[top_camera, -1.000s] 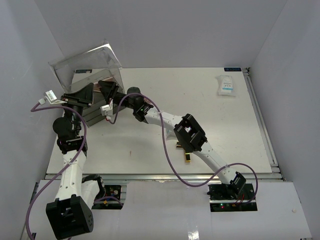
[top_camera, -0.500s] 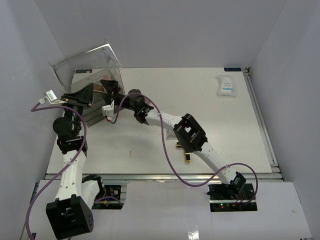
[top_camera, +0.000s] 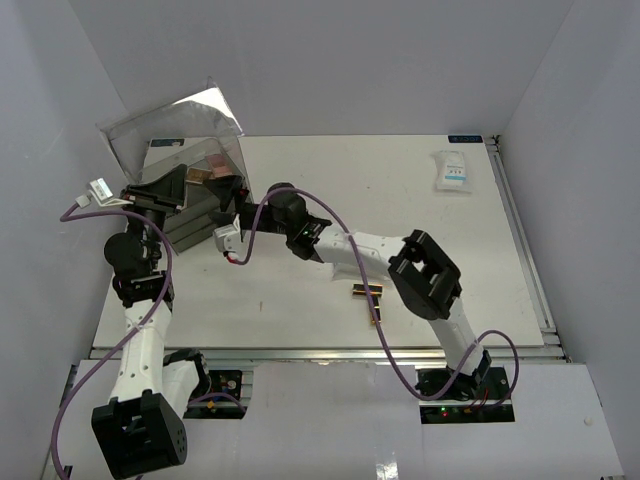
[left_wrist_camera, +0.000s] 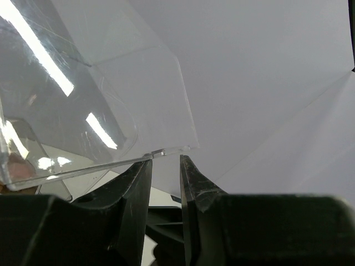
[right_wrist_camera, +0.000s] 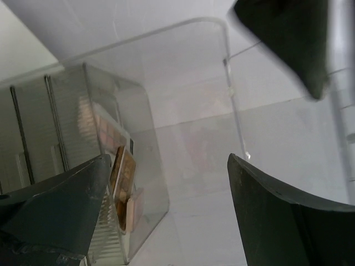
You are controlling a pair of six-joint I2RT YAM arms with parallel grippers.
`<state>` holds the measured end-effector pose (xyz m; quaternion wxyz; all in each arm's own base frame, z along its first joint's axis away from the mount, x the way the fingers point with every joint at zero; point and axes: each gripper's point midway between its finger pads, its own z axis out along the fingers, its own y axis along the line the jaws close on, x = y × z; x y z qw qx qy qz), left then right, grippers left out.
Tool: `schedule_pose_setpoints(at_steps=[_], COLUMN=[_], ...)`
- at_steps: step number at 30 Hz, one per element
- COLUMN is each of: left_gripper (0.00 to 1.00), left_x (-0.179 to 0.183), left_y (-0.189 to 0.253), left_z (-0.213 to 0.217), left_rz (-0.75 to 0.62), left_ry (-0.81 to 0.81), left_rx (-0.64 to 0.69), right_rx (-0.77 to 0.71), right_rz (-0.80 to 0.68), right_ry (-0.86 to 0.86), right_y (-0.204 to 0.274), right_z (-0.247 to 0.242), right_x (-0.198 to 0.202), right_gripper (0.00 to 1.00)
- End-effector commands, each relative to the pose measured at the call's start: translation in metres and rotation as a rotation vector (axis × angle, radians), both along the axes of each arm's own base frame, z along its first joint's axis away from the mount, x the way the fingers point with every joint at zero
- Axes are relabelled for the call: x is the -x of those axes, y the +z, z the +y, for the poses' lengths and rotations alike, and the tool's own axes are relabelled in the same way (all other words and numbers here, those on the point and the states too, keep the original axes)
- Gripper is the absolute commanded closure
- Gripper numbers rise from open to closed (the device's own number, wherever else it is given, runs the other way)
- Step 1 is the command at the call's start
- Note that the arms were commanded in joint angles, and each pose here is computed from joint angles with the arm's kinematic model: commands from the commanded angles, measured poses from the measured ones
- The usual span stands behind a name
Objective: Organize the makeup
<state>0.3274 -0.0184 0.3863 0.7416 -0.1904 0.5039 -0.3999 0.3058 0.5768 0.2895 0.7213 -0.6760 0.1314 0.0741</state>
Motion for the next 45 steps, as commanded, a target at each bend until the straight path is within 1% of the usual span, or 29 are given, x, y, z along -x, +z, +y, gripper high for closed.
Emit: schedule_pose_setpoints(at_steps=[1, 2, 3, 4, 5, 6, 9, 10, 11, 13, 15, 17, 18, 19, 20, 22, 23, 27, 29, 34, 39, 45], left_gripper=[0.63, 0.63, 0.63, 0.63, 0.63, 0.63, 0.62, 0.63, 0.62, 0.63, 0.62, 0.62, 0.62, 0.62, 0.62, 0.62, 0.62, 0.62, 0.63, 0.62, 0.63, 0.62], left_x=[0.016, 0.016, 0.016, 0.016, 0.016, 0.016, 0.017, 0.017, 0.017, 0.017, 0.017, 0.017, 0.017, 0.018, 0.018, 0.019, 0.019, 0.019, 0.018, 0.017, 0.017, 0.015], left_y=[0.030, 0.030, 0.030, 0.031, 0.031, 0.031, 0.032, 0.031, 0.031, 0.031, 0.030, 0.030, 0.030, 0.030, 0.031, 0.031, 0.031, 0.029, 0.027, 0.025, 0.023, 0.020], left_z=[-0.005, -0.005, -0.005, -0.005, -0.005, -0.005, -0.005, -0.005, -0.005, -0.005, -0.005, -0.004, -0.004, -0.004, -0.005, -0.005, -0.005, -0.004, -0.003, -0.003, -0.003, -0.003], left_rz=[-0.092, -0.092, -0.094, -0.096, -0.096, -0.097, -0.100, -0.099, -0.101, -0.100, -0.100, -0.099, -0.099, -0.100, -0.101, -0.099, -0.099, -0.096, -0.092, -0.086, -0.082, -0.075], left_ry=[-0.009, -0.009, -0.009, -0.009, -0.009, -0.009, -0.010, -0.011, -0.012, -0.014, -0.013, -0.012, -0.013, -0.012, -0.014, -0.013, -0.012, -0.005, -0.001, -0.001, 0.000, 0.003], left_rx=[-0.025, -0.023, -0.023, -0.024, -0.024, -0.023, -0.020, -0.019, -0.017, -0.013, -0.011, -0.010, -0.008, -0.007, -0.006, -0.007, -0.009, -0.012, -0.010, -0.012, -0.015, -0.023], right_rx=[0.232, 0.320, 0.389, 0.427, 0.462, 0.488, 0.498, 0.479, 0.467, 0.378, 0.274, 0.231, 0.214, 0.187, 0.130, 0.058, 0.053, -0.023, -0.021, -0.018, -0.005, 0.010], right_rz=[0.360, 0.458, 0.522, 0.570, 0.641, 0.712, 0.899, 0.958, 1.057, 1.141, 1.312, 1.384, 1.416, 1.450, 1.481, 1.516, 1.511, 1.487, 1.490, 1.487, 1.444, 1.436], right_ry=[0.056, 0.096, 0.085, 0.116, 0.107, 0.086, 0.017, -0.024, -0.065, -0.144, -0.259, -0.392, -0.450, -0.536, -0.626, -0.751, -0.790, -0.912, -0.950, -0.943, -0.950, -0.944], right_y=[0.002, -0.010, -0.027, -0.029, -0.038, -0.047, -0.070, -0.076, -0.087, -0.092, -0.104, -0.124, -0.130, -0.138, -0.141, -0.147, -0.154, -0.172, -0.185, -0.201, -0.221, -0.229], right_z=[-0.033, -0.047, -0.059, -0.069, -0.084, -0.098, -0.132, -0.147, -0.159, -0.179, -0.192, -0.198, -0.197, -0.195, -0.191, -0.184, -0.181, -0.168, -0.160, -0.150, -0.147, -0.146], right_x=[0.029, 0.043, 0.045, 0.053, 0.052, 0.048, 0.033, 0.015, 0.007, -0.029, -0.058, -0.090, -0.102, -0.120, -0.144, -0.172, -0.178, -0.190, -0.190, -0.194, -0.202, -0.203], right_gripper=[0.04, 0.09, 0.10, 0.10, 0.10, 0.10, 0.10, 0.10, 0.11, 0.11, 0.07, 0.05, 0.02, 0.07, 0.09, 0.10, 0.10, 0.10, 0.10, 0.10, 0.10, 0.10])
